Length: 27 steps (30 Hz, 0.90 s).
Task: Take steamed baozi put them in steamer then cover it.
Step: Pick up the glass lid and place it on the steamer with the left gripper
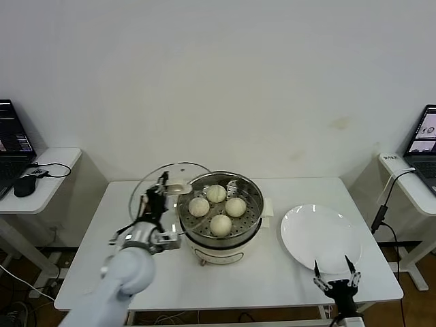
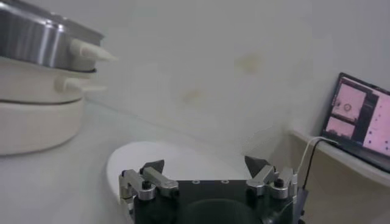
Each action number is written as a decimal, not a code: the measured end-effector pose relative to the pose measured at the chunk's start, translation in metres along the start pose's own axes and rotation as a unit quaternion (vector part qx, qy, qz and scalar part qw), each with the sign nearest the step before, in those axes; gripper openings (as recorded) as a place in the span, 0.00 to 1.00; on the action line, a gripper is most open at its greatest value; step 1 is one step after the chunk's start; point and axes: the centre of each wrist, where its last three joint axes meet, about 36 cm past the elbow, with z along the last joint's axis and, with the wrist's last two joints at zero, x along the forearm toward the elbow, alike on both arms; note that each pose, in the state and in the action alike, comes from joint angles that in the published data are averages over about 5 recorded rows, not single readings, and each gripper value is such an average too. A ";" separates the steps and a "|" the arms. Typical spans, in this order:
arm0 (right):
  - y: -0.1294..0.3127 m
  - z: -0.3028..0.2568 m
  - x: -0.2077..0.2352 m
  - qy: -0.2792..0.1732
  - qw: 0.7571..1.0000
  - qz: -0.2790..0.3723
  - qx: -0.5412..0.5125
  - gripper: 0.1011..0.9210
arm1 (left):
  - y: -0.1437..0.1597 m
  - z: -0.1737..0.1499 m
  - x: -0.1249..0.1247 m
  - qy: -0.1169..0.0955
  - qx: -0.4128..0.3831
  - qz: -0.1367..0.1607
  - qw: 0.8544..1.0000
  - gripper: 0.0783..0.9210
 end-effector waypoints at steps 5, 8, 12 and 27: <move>0.003 0.002 0.000 0.004 1.000 0.001 0.010 0.88 | -0.007 -0.038 -0.015 -0.010 -0.010 0.012 1.000 0.08; 0.003 0.003 0.001 0.004 1.000 0.001 0.015 0.88 | -0.011 -0.057 -0.022 -0.016 -0.016 0.016 1.000 0.08; 0.003 0.003 0.003 0.005 1.000 0.000 0.019 0.88 | -0.018 -0.077 -0.029 -0.024 -0.024 0.020 0.999 0.08; 0.007 0.003 0.007 0.007 1.000 -0.004 0.018 0.88 | -0.042 -0.100 -0.035 -0.048 -0.051 0.022 0.997 0.08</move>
